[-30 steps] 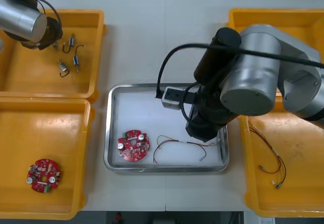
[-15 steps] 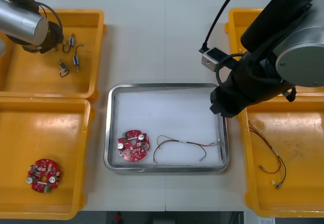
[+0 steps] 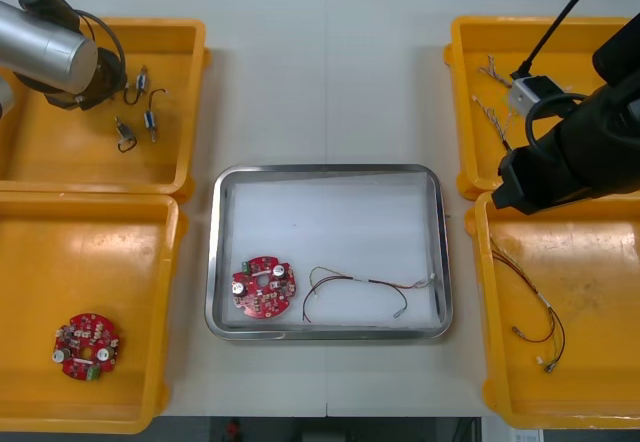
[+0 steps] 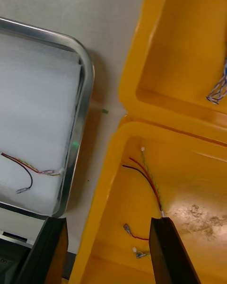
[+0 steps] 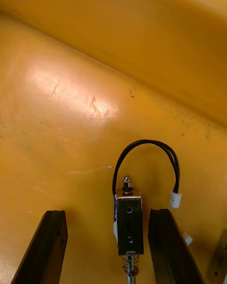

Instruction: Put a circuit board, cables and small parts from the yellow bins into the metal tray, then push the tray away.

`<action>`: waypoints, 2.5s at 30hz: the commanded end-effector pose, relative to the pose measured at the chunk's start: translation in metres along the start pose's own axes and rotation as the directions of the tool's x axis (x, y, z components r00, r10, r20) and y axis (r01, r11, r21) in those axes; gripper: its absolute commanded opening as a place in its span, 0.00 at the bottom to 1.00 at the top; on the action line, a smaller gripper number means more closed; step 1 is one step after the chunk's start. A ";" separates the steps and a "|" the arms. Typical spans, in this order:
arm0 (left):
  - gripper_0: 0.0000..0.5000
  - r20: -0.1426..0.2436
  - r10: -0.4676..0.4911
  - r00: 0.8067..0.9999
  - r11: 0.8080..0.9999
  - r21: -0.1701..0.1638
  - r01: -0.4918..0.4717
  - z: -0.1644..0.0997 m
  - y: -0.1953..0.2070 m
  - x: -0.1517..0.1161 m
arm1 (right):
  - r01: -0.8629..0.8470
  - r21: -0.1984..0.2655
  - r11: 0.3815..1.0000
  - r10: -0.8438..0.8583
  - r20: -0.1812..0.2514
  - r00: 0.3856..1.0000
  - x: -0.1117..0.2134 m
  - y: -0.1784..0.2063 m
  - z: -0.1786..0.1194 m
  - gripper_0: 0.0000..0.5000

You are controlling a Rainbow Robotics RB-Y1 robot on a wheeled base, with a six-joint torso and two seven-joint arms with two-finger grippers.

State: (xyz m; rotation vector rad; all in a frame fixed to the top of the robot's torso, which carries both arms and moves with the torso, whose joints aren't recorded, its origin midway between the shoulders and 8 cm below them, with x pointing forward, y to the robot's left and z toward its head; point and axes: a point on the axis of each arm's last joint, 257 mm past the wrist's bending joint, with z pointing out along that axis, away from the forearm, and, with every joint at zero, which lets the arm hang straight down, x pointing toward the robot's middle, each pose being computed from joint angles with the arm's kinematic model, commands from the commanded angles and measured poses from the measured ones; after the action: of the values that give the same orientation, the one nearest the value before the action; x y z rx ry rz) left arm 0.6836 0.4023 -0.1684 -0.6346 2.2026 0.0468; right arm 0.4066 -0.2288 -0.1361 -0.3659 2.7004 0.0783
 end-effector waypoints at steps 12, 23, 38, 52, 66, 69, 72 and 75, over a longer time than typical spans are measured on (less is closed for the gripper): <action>0.00 0.037 0.069 0.997 0.996 0.049 -0.071 -0.014 -0.033 -0.021 | -0.136 0.058 0.989 0.136 0.005 0.991 -0.026 -0.093 -0.012 1.00; 0.00 0.017 0.043 0.999 0.997 0.063 -0.044 -0.020 -0.026 -0.028 | -0.108 0.049 0.993 0.108 -0.014 0.994 -0.055 -0.120 -0.008 1.00; 0.00 -0.144 0.135 0.980 0.990 0.047 -0.130 -0.092 0.011 -0.053 | -0.145 0.071 0.987 0.145 0.008 0.989 -0.094 -0.132 0.011 1.00; 0.00 -0.286 0.124 0.950 0.992 0.055 -0.113 -0.171 0.017 -0.052 | -0.173 0.060 0.983 0.170 0.058 0.984 -0.135 -0.138 0.021 1.00; 0.00 -0.355 0.054 0.933 0.998 0.035 -0.045 -0.195 -0.016 -0.008 | 0.036 0.116 0.993 -0.053 0.154 0.987 -0.182 -0.164 0.030 1.00; 0.00 -0.340 0.047 0.939 0.999 0.030 -0.039 -0.193 -0.024 0.008 | 0.073 0.130 0.989 -0.096 0.187 0.978 -0.196 -0.171 0.033 1.00; 0.00 -0.338 0.045 0.940 0.999 0.043 -0.033 -0.195 -0.035 0.022 | 0.103 0.145 0.984 -0.134 0.218 0.967 -0.207 -0.176 0.038 1.00; 0.00 -0.341 0.046 0.939 0.998 0.050 -0.031 -0.200 -0.044 0.034 | 0.128 0.167 0.978 -0.166 0.242 0.956 -0.215 -0.182 0.044 1.00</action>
State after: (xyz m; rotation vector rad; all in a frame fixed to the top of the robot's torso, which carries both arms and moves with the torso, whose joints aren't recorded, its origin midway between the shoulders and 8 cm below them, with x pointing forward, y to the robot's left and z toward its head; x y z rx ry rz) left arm 0.5484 0.3167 -0.0551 -0.7737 2.5151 -0.1213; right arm 0.6395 -0.3639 -0.1191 -0.4101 2.4863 -0.0788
